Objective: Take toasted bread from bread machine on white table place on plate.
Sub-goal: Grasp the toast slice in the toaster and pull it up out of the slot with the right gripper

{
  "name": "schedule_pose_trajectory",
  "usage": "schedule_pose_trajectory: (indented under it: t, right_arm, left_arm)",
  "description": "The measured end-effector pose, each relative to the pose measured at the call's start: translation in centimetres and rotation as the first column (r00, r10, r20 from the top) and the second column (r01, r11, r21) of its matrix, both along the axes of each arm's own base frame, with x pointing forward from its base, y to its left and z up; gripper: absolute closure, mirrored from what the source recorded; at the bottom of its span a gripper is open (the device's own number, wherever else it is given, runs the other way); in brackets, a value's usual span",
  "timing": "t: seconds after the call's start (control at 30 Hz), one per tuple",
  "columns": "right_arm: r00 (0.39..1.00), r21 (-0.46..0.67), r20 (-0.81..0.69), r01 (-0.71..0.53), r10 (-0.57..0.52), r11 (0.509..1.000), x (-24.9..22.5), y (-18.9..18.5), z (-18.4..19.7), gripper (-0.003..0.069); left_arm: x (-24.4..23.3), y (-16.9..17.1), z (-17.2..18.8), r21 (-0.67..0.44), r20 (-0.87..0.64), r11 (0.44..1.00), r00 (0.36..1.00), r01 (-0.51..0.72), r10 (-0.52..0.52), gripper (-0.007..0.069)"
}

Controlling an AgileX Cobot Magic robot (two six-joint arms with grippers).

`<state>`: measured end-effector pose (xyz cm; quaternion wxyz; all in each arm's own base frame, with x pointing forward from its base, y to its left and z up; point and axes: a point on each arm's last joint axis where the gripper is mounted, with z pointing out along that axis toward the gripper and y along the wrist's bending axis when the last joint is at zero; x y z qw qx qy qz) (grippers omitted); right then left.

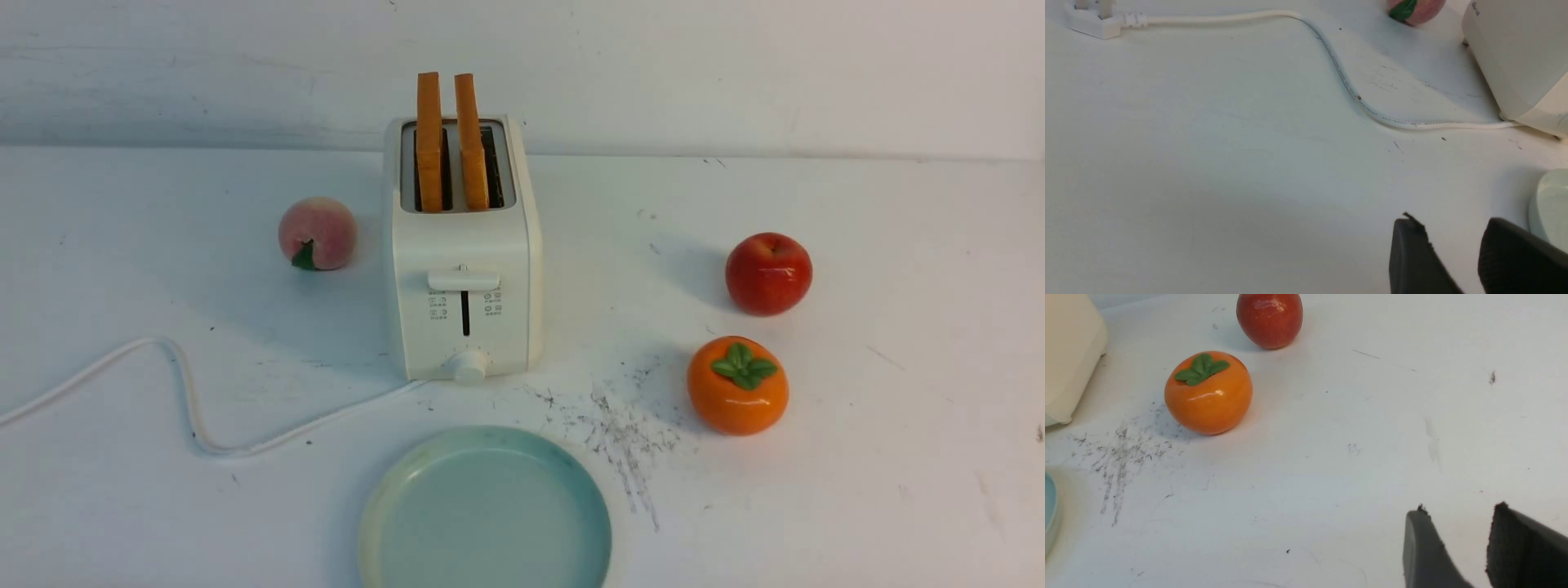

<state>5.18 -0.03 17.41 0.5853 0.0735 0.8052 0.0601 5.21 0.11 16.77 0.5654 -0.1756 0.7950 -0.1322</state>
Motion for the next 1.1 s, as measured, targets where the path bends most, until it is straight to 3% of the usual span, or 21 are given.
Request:
schedule_pose_trajectory:
  t: [0.7,0.8,0.83,0.87,0.9,0.93,0.97,1.0,1.1]
  right_arm:
    - [1.000,-0.053,0.005,0.000,0.000,0.999,0.0,-0.1,0.0,0.0419]
    - [1.000,0.078,0.019,0.013,-0.014,0.997,0.1,0.1,0.1,0.0419]
    - [0.999,0.179,0.030,0.019,-0.025,0.984,0.1,0.3,0.2,0.0419]
    - [0.998,0.427,0.032,0.036,-0.055,0.904,0.2,0.7,0.3,0.0419]
    - [0.998,0.457,0.028,0.039,-0.058,0.889,0.2,0.8,0.3,0.0419]
    - [0.996,0.666,0.018,0.052,-0.085,0.744,0.2,1.1,0.6,0.0419]
    - [0.995,0.756,0.014,0.054,-0.099,0.653,0.2,1.2,0.9,0.0419]
    - [0.994,0.815,0.005,0.058,-0.107,0.576,0.3,1.3,1.0,0.0419]
    - [0.994,0.881,-0.010,0.062,-0.112,0.470,0.3,1.4,1.2,0.0419]
  left_arm:
    - [0.0,0.0,0.0,0.000,0.000,1.000,1.000,0.000,0.000,0.0387]
    - [0.0,0.0,0.0,0.000,0.000,1.000,1.000,0.000,0.000,0.0387]
    - [0.0,0.0,0.0,0.000,0.000,1.000,1.000,0.000,0.000,0.0387]
    - [0.0,0.0,0.0,0.000,0.000,1.000,1.000,0.000,0.000,0.0387]
    - [0.0,0.0,0.0,0.000,0.000,1.000,1.000,0.000,0.000,0.0387]
    - [0.0,0.0,0.0,0.000,0.000,1.000,1.000,0.000,0.000,0.0387]
    - [0.0,0.0,0.0,-0.005,0.002,1.000,1.000,0.001,-0.001,0.0387]
    - [0.0,0.0,0.0,-0.010,0.006,1.000,1.000,0.001,-0.001,0.0387]
    - [0.0,-0.1,0.1,-0.028,0.011,1.000,1.000,0.003,-0.003,0.0387]
